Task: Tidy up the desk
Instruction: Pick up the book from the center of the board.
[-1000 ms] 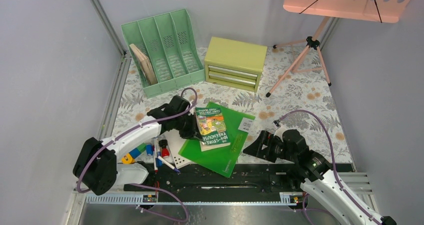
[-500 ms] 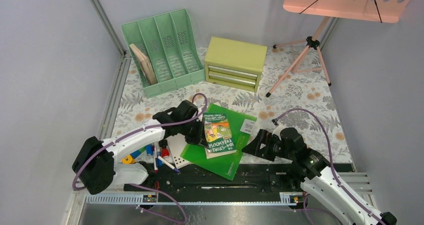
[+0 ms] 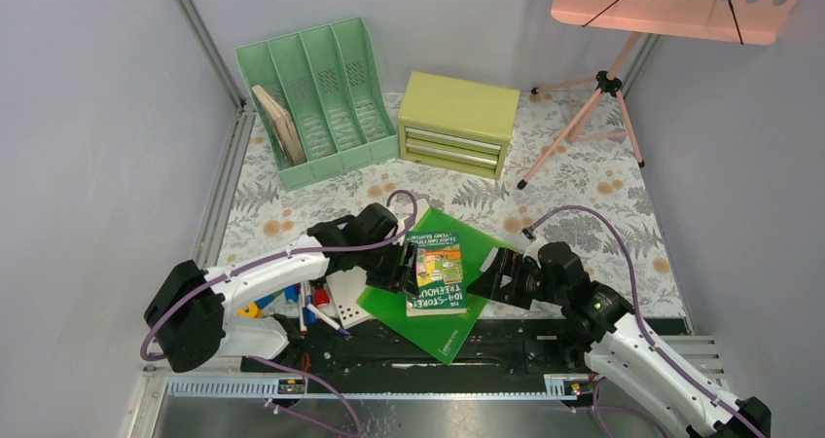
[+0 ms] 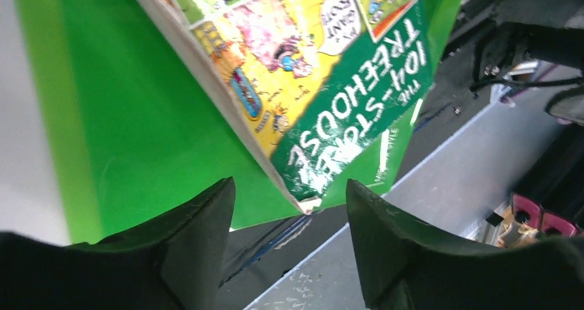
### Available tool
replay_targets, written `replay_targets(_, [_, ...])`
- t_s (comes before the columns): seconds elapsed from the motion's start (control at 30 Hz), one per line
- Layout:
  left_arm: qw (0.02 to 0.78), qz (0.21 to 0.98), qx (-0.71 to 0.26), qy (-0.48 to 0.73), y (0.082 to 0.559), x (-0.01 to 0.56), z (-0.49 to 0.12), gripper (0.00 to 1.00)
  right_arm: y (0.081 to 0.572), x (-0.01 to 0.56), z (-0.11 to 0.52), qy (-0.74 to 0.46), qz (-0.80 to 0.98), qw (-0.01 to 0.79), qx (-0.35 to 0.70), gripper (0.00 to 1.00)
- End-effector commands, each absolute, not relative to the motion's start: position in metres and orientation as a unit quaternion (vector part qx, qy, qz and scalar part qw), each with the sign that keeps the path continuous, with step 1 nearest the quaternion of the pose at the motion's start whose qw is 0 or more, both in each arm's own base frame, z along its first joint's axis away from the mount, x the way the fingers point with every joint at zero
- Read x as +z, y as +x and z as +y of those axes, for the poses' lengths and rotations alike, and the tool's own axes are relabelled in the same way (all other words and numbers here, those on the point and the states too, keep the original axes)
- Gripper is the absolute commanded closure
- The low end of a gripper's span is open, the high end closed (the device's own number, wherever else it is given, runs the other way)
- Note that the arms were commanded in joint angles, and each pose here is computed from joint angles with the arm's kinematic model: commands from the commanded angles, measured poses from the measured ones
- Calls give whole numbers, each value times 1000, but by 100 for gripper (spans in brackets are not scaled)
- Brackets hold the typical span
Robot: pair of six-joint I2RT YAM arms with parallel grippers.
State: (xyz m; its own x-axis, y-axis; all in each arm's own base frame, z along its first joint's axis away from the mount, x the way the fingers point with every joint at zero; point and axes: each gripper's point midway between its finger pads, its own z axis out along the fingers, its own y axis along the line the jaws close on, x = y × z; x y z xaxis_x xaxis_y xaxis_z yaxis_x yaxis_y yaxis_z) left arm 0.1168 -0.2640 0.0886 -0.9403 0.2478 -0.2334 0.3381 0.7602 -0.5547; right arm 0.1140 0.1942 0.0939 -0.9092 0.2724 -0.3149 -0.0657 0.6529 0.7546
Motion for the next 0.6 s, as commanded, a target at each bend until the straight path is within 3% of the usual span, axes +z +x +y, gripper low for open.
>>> replay_targets(0.0, [125,946,-271,127,135,90,-254,33,128,118,204,41,867,239,436,0])
replay_targets(0.2, [147,939,-295,100,138,95,-256,29,130,115,212,42,863,227,449,1])
replay_targets(0.57, [88,928,-358,48,128,68,-267,31,135,95,219,71,862,205,458,1])
